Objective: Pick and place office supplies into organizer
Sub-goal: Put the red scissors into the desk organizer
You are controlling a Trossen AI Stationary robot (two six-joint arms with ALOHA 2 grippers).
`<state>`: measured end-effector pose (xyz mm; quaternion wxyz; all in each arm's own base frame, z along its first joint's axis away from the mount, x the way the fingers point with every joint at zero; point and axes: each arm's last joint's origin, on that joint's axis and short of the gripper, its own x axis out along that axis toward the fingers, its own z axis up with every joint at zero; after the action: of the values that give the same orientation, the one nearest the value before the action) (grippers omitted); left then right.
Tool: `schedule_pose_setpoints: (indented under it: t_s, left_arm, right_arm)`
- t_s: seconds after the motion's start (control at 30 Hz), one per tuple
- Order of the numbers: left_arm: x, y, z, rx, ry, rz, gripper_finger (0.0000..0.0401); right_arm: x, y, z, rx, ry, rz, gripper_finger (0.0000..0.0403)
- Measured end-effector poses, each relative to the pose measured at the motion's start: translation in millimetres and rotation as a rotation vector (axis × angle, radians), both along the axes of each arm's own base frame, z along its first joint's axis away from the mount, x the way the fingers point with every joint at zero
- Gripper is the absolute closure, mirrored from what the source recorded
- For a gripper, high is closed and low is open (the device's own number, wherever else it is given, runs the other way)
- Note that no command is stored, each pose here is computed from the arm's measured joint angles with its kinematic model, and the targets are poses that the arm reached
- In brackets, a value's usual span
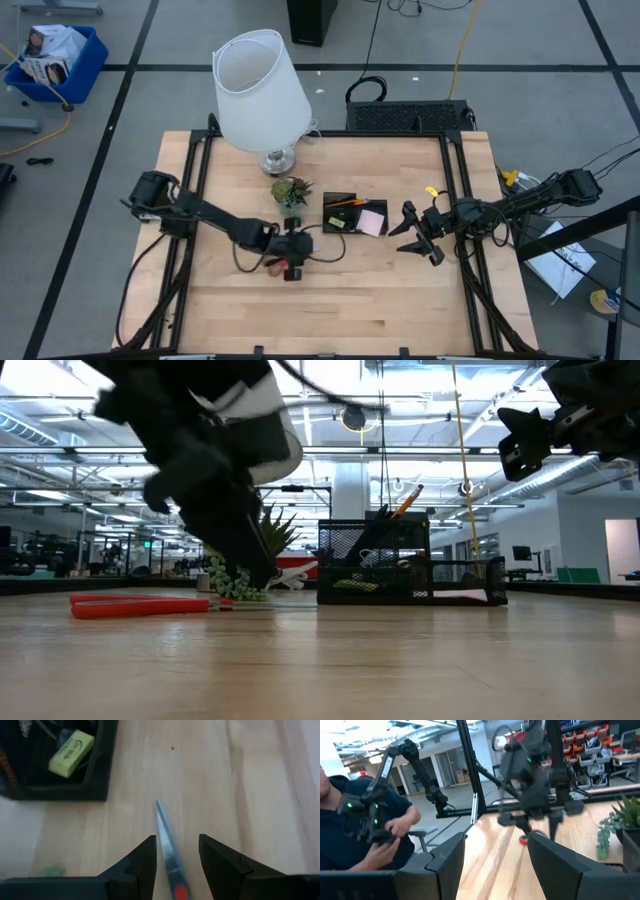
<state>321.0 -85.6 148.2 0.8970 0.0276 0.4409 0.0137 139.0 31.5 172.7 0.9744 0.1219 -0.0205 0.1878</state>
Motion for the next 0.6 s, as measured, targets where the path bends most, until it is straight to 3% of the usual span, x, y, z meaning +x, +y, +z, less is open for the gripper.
schedule_pose_setpoints:
  t_s: [0.27,0.6]
  left_arm:
    - [19.2,16.9,-27.6,-0.121,-0.005,-0.008,0.0249]
    - [22.9,16.8,-42.9,-0.137,0.02,-0.006,0.0249]
  right_arm:
    - [0.2,0.0,-0.2,0.0,0.002,0.0,0.0191]
    - [0.1,0.0,0.5,0.001,-0.006,0.0,0.0191]
